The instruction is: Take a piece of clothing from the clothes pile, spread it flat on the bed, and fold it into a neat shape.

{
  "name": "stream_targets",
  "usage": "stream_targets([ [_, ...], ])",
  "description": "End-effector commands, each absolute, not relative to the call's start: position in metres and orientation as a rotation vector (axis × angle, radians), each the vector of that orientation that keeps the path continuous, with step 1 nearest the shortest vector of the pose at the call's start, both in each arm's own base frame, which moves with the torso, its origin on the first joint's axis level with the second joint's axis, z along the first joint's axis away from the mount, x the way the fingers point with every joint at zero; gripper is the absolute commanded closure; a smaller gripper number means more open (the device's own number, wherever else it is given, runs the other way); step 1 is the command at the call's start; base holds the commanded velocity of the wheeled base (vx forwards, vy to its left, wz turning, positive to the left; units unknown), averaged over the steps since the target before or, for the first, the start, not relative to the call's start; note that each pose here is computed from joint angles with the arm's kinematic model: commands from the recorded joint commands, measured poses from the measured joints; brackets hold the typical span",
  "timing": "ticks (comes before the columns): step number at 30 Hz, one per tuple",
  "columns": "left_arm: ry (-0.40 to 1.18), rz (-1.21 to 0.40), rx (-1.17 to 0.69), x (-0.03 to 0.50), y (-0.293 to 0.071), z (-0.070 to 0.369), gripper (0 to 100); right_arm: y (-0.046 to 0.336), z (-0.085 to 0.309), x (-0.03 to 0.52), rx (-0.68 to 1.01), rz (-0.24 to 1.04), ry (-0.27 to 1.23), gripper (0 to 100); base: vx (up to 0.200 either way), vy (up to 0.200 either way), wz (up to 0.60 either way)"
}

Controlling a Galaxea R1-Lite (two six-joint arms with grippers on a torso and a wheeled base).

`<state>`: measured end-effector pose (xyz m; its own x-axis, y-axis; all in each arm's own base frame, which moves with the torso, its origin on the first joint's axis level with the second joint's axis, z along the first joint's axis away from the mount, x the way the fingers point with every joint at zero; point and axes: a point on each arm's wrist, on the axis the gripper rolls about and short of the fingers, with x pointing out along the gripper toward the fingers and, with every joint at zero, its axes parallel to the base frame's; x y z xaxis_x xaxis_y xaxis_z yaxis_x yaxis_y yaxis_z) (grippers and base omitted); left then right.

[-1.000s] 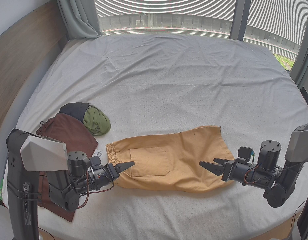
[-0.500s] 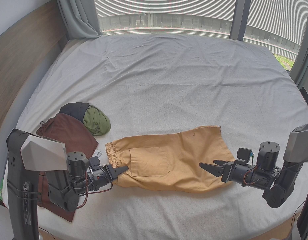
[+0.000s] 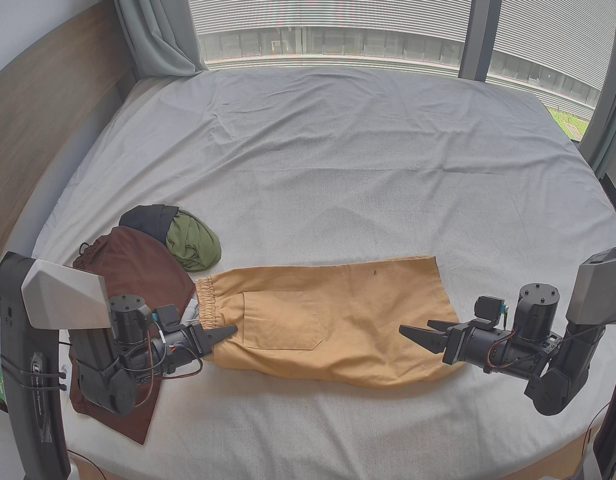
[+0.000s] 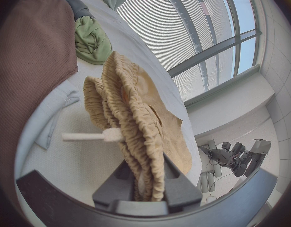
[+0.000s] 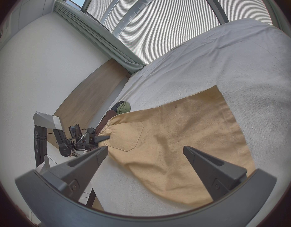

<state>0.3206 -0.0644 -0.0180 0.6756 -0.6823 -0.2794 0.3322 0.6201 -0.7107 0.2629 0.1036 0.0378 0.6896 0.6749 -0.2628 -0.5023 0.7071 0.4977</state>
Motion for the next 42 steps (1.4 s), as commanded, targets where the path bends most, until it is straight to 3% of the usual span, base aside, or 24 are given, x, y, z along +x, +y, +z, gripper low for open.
stream_targets([
  [1, 0.541, -0.637, -0.667, 0.317, -0.047, -0.005, 100, 0.104, 0.036, 0.263, 0.409, 0.678, 0.461, 0, 0.0, 0.0, 0.0],
  [42, 0.47, -0.692, -0.627, 0.309, 0.005, 0.014, 100, 0.104, 0.034, 0.263, 0.409, 0.676, 0.468, 0, 0.0, 0.0, 0.0],
])
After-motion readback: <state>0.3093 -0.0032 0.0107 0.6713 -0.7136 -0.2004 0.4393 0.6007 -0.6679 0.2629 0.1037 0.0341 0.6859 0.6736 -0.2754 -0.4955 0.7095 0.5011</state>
